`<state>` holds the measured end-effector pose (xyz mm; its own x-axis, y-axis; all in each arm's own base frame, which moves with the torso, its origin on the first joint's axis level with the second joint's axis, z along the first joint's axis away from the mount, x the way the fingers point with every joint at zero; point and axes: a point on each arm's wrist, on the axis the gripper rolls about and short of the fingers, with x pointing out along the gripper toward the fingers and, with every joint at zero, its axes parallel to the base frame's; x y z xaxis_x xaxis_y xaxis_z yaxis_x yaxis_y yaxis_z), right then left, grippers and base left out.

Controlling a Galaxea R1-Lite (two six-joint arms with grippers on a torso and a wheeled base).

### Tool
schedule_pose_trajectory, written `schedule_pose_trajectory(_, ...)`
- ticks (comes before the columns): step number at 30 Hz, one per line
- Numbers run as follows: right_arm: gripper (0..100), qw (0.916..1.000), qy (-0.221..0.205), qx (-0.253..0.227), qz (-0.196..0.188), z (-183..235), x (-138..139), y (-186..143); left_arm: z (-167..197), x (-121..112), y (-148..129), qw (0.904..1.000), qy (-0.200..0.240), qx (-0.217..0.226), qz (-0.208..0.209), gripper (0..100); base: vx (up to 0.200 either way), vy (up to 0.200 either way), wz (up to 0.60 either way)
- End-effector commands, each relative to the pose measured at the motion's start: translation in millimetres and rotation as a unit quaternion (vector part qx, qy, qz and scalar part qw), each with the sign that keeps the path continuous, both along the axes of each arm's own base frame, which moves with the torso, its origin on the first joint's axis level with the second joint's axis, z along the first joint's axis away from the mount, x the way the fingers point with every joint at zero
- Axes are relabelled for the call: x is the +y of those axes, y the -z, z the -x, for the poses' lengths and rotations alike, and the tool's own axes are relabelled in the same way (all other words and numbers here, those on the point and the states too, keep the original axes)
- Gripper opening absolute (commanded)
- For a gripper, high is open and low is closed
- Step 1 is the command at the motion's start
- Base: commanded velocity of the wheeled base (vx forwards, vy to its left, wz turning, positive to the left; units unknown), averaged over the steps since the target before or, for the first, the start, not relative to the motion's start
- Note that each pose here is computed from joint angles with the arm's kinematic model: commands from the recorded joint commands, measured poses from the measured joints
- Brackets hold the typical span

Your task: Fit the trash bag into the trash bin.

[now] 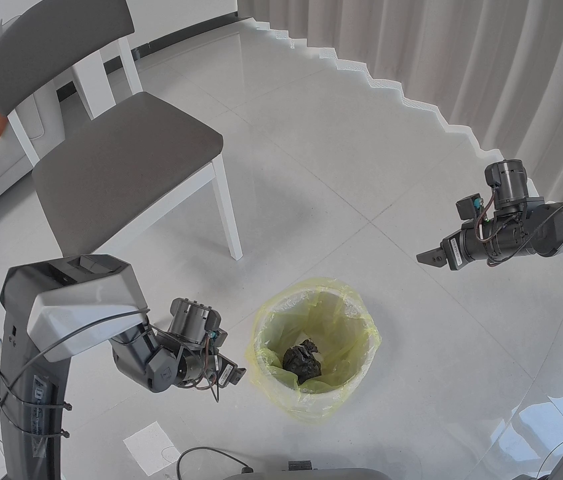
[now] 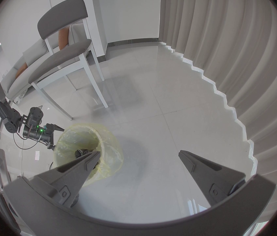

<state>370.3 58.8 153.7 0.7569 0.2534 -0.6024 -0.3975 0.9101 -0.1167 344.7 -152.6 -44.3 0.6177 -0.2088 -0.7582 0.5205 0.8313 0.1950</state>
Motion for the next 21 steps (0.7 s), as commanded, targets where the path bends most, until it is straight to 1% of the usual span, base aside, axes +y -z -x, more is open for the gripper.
schedule_pose_trajectory(1, 100, 0.9995, 0.005, 0.025, -0.015, -10, 5, 19, 21, 15, -32, 0.9991, -0.007, -0.036, 0.020, 100, 0.000, 0.000, 0.00)
schedule_pose_trajectory(2, 100, 0.9984, 0.001, 0.037, -0.042, -16, 8, 30, 28, 18, -40, 0.9981, -0.009, -0.053, 0.031, 100, 0.000, 0.000, 0.00)
schedule_pose_trajectory(4, 100, 0.9969, -0.007, 0.044, -0.065, -22, 13, 41, 33, 20, -46, 0.9968, -0.009, -0.070, 0.038, 100, 0.000, 0.000, 0.00)
schedule_pose_trajectory(5, 100, 0.9965, -0.007, 0.045, -0.070, -23, 14, 44, 35, 20, -47, 0.9964, -0.009, -0.074, 0.040, 100, 0.000, 0.000, 0.00)
schedule_pose_trajectory(6, 100, 0.9955, -0.003, 0.050, -0.080, -31, 16, 59, 39, 21, -53, 0.9947, -0.009, -0.090, 0.049, 100, 0.000, 0.000, 0.00)
schedule_pose_trajectory(7, 100, 0.9952, -0.002, 0.053, -0.082, -34, 18, 66, 42, 20, -55, 0.9939, -0.008, -0.096, 0.054, 100, 0.000, 0.000, 0.00)
schedule_pose_trajectory(9, 100, 0.9948, -0.001, 0.059, -0.083, -43, 22, 83, 44, 18, -58, 0.9919, -0.008, -0.110, 0.063, 100, 0.000, 0.000, 0.00)
schedule_pose_trajectory(10, 100, 0.9947, -0.001, 0.061, -0.083, -44, 22, 86, 44, 18, -59, 0.9916, -0.009, -0.112, 0.064, 100, 0.000, 0.000, 0.00)
schedule_pose_trajectory(11, 100, 0.9942, -0.001, 0.072, -0.080, -49, 24, 100, 44, 16, -61, 0.9894, -0.011, -0.124, 0.074, 100, 0.000, 0.000, 0.00)
schedule_pose_trajectory(12, 100, 0.9940, -0.001, 0.074, -0.080, -50, 24, 102, 44, 16, -61, 0.9894, -0.011, -0.124, 0.074, 100, 0.000, 0.000, 0.00)
schedule_pose_trajectory(14, 100, 0.9930, -0.002, 0.092, -0.074, -52, 26, 119, 49, 16, -63, 0.9872, -0.013, -0.134, 0.086, 100, 0.000, 0.000, 0.00)
schedule_pose_trajectory(17, 100, 0.9918, -0.005, 0.107, -0.070, -51, 25, 129, 52, 18, -64, 0.9866, -0.014, -0.137, 0.087, 100, 0.000, 0.000, 0.00)
schedule_pose_trajectory(19, 100, 0.9908, -0.014, 0.121, -0.059, -45, 25, 137, 54, 21, -62, 0.9859, -0.017, -0.141, 0.089, 100, 0.000, 0.000, 0.00)
schedule_pose_trajectory(21, 100, 0.9906, -0.027, 0.125, -0.049, -39, 26, 142, 55, 24, -60, 0.9858, -0.020, -0.141, 0.089, 100, 0.000, 0.000, 0.00)
